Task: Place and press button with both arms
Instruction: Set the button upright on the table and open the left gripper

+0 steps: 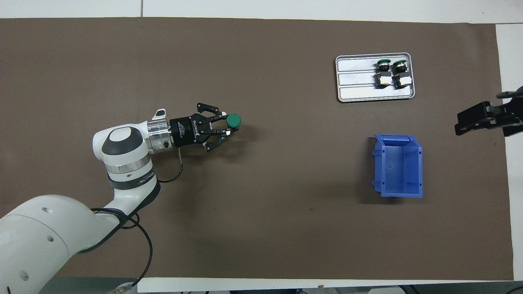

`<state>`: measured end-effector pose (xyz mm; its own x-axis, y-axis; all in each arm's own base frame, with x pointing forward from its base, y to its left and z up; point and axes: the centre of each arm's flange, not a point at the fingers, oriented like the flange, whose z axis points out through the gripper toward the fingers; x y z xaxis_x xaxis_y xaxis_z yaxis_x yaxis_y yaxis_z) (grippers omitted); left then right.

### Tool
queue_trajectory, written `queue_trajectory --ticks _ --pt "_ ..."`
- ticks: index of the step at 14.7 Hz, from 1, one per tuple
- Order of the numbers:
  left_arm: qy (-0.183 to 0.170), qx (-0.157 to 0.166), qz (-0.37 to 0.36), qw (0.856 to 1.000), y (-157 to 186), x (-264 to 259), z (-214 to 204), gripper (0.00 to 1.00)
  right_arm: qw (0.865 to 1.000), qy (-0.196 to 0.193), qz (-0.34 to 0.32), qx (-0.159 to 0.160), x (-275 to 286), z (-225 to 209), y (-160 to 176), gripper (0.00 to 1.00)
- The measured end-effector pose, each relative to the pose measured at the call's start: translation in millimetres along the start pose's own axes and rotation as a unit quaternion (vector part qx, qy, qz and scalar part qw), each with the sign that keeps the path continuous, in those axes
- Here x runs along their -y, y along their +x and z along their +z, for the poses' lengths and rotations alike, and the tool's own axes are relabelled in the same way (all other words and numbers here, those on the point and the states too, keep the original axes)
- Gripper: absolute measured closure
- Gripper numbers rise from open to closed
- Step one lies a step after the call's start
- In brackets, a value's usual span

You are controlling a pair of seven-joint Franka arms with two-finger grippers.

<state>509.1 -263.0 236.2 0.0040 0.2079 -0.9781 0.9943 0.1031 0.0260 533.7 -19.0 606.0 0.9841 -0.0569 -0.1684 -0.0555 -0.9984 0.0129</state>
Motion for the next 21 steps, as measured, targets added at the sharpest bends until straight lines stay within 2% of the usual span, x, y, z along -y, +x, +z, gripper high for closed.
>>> queue_trajectory --ticks 15,16,19,21 --pt "0.007 -0.009 0.025 1.0 19.3 12.7 6.5 0.67 1.0 0.0 0.0 0.0 0.0 0.0 0.0 0.0" --pt "0.007 -0.009 0.025 1.0 19.3 12.7 6.5 0.63 1.0 0.0 0.0 0.0 0.0 0.0 0.0 0.01" --pt "0.006 -0.009 0.025 1.0 19.3 12.5 6.4 0.59 1.0 0.0 0.0 0.0 0.0 0.0 0.0 0.0" --pt "0.005 -0.01 0.025 1.0 19.6 12.3 6.0 0.48 1.0 0.0 0.0 0.0 0.0 0.0 0.0 0.0"
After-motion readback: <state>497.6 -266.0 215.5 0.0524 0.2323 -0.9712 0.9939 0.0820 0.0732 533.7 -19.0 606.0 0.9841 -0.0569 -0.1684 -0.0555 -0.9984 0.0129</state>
